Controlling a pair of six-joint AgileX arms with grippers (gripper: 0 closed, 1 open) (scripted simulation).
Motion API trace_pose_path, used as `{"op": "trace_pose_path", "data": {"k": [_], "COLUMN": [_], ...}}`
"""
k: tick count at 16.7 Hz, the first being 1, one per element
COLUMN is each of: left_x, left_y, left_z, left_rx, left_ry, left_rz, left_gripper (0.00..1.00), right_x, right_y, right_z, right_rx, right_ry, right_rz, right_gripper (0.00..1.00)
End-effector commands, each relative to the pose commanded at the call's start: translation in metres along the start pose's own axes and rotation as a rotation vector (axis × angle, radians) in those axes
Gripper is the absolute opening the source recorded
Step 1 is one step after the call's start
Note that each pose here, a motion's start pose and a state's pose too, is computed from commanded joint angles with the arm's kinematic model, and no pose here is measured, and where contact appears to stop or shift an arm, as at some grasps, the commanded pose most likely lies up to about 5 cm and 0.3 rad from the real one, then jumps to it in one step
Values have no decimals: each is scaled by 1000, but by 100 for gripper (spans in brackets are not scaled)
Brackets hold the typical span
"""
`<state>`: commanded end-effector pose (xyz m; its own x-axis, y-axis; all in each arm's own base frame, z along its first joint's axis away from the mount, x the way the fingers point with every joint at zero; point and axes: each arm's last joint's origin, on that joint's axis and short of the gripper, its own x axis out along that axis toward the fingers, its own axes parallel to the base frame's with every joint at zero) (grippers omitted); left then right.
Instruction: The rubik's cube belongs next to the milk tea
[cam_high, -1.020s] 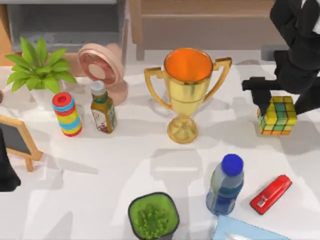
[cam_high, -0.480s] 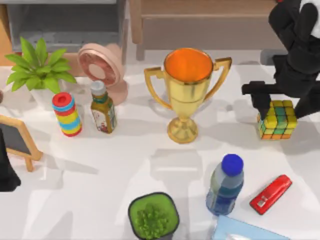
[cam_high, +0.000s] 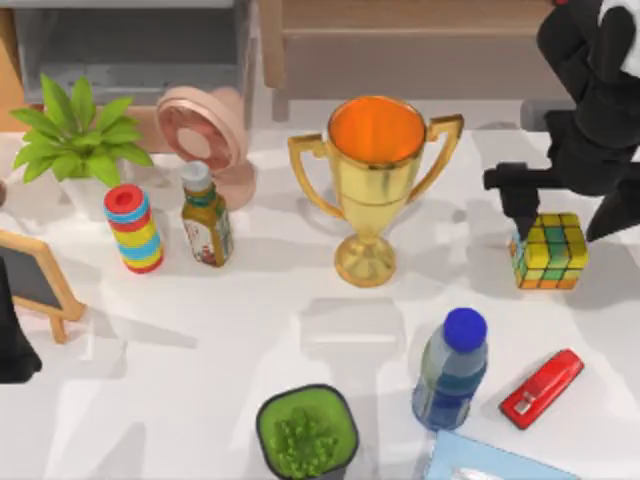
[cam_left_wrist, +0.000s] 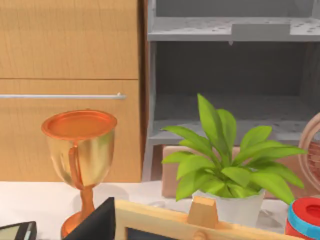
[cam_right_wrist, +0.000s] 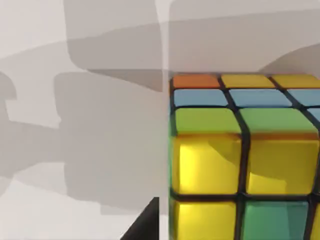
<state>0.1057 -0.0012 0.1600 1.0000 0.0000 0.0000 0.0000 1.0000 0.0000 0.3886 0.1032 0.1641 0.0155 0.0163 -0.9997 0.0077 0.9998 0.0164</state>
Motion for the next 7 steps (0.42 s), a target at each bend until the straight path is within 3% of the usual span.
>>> {"op": "trace_pose_path", "data": {"k": [2, 7], "left_x": [0, 0], "left_y": [0, 0], "left_z": [0, 0], "left_rx": [0, 0], "left_ry": [0, 0], "left_rz": [0, 0], "left_gripper": [100, 100], "right_x": [0, 0], "right_y": [0, 0], "right_z": [0, 0], "right_rx": [0, 0], "right_ry": [0, 0], "right_rz": [0, 0], "right_gripper": [100, 100]}}
